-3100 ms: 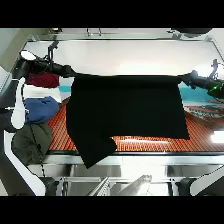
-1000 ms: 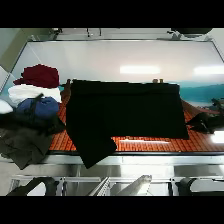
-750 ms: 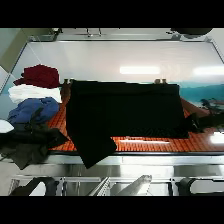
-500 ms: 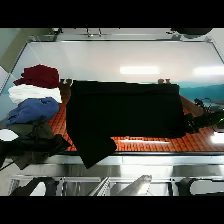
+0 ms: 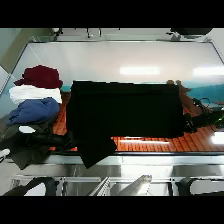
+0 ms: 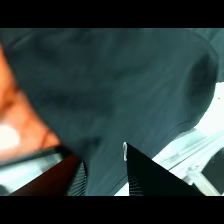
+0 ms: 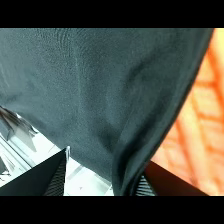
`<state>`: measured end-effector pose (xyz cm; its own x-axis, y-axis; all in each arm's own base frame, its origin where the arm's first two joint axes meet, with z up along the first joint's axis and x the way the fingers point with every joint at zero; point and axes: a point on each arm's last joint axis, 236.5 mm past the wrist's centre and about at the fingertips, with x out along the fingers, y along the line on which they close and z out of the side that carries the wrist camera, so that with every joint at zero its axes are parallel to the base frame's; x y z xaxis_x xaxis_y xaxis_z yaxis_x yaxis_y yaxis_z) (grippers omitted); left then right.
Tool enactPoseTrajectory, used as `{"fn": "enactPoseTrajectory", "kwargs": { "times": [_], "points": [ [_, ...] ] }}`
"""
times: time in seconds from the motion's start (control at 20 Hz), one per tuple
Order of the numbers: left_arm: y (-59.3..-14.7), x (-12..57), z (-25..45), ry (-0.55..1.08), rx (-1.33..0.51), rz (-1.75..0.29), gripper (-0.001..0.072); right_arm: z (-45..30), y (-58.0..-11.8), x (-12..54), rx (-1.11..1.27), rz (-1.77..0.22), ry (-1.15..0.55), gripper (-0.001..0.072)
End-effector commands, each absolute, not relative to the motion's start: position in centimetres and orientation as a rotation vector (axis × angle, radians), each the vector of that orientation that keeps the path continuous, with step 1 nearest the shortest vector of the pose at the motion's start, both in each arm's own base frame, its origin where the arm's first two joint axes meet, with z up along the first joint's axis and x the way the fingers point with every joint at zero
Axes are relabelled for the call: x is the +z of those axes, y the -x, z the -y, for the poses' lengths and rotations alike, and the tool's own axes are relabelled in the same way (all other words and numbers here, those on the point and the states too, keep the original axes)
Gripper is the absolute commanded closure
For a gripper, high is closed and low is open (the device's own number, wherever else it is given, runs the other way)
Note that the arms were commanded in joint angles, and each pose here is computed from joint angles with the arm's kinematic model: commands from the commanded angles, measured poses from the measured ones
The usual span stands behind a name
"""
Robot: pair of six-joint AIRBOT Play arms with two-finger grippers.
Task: Fold the shirts.
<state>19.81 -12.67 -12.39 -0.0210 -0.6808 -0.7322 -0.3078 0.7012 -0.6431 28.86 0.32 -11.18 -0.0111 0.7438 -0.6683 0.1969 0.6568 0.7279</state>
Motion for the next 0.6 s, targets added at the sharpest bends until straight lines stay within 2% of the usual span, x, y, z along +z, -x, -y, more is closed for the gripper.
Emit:
{"fn": "enactPoseTrajectory", "kwargs": {
  "times": [0.0, 0.15, 0.2, 0.25, 0.3, 0.35, 0.55],
  "points": [
    [-21.5, -14.2, 12.6, 0.732, -0.367, -1.631, 0.0425, 0.4, -29.9, -11.9, 0.467, -1.521, -0.781, 0.0214],
    [-22.3, -13.1, 12.8, 0.722, -0.402, -1.617, 0.0427, 0.4, -29.7, -11.8, 0.473, -1.527, -0.786, 0.0215],
    [-22.3, -12.7, 12.7, 0.717, -0.409, -1.609, 0.0452, 0.5, -29.8, -11.8, 0.469, -1.524, -0.791, 0.0215],
    [-22.2, -12.2, 12.7, 0.716, -0.416, -1.599, 0.0655, 0.6, -29.7, -11.8, 0.467, -1.523, -0.795, 0.0222],
    [-22.3, -11.9, 12.5, 0.716, -0.410, -1.577, 0.0692, 0.7, -29.6, -11.7, 0.470, -1.524, -0.801, 0.0327],
    [-22.5, -11.6, 12.3, 0.713, -0.403, -1.555, 0.0692, 0.7, -29.4, -11.6, 0.472, -1.529, -0.804, 0.0406],
    [-23.4, -10.3, 11.3, 0.718, -0.388, -1.484, 0.0692, 1.6, -28.6, -11.9, 0.459, -1.552, -0.796, 0.0406]
  ]
}}
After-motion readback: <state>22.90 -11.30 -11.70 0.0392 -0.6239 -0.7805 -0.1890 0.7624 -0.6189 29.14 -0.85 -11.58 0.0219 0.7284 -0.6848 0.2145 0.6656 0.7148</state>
